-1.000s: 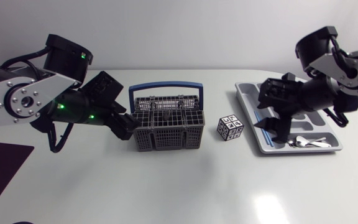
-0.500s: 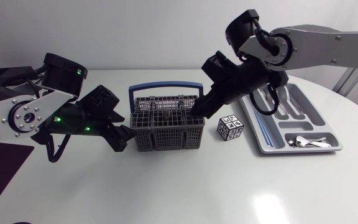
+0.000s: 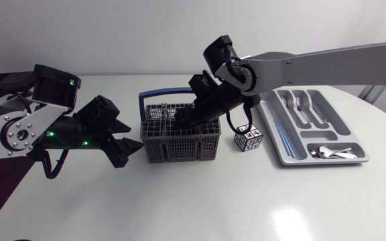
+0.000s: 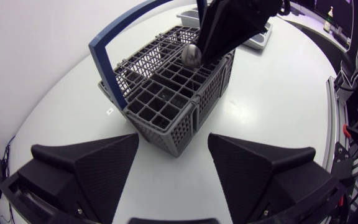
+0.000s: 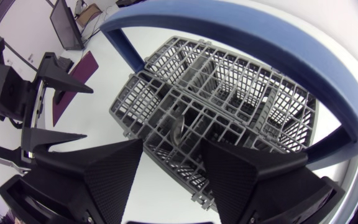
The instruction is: Transfer all utensils from the basket to the drawer tray.
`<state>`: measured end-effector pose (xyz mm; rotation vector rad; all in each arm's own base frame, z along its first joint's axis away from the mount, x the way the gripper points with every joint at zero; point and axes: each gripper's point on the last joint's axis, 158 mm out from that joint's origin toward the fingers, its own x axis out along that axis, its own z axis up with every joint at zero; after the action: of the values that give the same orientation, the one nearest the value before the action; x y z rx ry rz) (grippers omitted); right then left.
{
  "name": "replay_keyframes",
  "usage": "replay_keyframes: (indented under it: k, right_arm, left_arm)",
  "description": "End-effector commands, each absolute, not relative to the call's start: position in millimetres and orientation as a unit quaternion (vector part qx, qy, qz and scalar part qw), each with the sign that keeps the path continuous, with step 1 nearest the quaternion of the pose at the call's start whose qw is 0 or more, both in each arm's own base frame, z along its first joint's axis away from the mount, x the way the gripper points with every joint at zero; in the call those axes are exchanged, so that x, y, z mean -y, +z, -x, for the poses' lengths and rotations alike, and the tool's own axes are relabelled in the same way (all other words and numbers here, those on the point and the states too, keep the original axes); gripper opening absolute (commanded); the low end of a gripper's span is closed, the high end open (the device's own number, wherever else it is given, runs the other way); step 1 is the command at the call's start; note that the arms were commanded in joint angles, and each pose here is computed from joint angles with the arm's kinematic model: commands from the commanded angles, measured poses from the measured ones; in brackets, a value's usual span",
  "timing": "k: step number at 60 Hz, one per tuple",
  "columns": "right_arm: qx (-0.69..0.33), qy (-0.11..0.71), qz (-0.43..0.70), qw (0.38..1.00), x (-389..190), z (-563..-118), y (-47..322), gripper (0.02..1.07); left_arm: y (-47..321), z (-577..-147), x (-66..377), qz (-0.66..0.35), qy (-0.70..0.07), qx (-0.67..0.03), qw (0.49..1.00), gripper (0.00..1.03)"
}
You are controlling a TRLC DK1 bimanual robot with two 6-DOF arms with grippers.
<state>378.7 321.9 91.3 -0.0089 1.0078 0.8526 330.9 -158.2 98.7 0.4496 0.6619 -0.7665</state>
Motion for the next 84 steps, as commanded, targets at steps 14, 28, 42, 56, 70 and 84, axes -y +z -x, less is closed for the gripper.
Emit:
replay_keyframes:
  k: [14, 28, 42, 56, 70, 84]
  right_arm:
    - [-0.456, 0.378, -0.022, 0.805, -334.0, -398.8, 93.4, 0.49]
    - [-0.46, 0.374, -0.023, 0.805, -335.3, -399.0, 87.8, 0.2]
    - [-0.458, 0.378, -0.023, 0.805, -334.2, -394.1, 92.2, 0.08]
    - [-0.444, 0.388, -0.026, 0.807, -332.8, -388.4, 109.9, 0.08]
    - [-0.433, 0.396, -0.033, 0.809, -329.3, -384.1, 125.8, 0.08]
    - [-0.424, 0.416, -0.052, 0.803, -327.1, -374.9, 146.5, 0.08]
  left_arm:
    - [87.6, -324.4, 152.9, -0.224, -0.374, -0.305, 0.847, 0.78]
    - [83.4, -323.6, 154.1, -0.222, -0.378, -0.307, 0.845, 0.78]
    - [78.0, -325.8, 156.3, -0.22, -0.379, -0.308, 0.844, 0.78]
    - [75.1, -325.7, 164.0, -0.222, -0.387, -0.307, 0.841, 0.78]
    - [68.2, -327.2, 169.1, -0.226, -0.39, -0.316, 0.835, 0.79]
    - [68.5, -327.1, 172.6, -0.234, -0.389, -0.315, 0.834, 0.79]
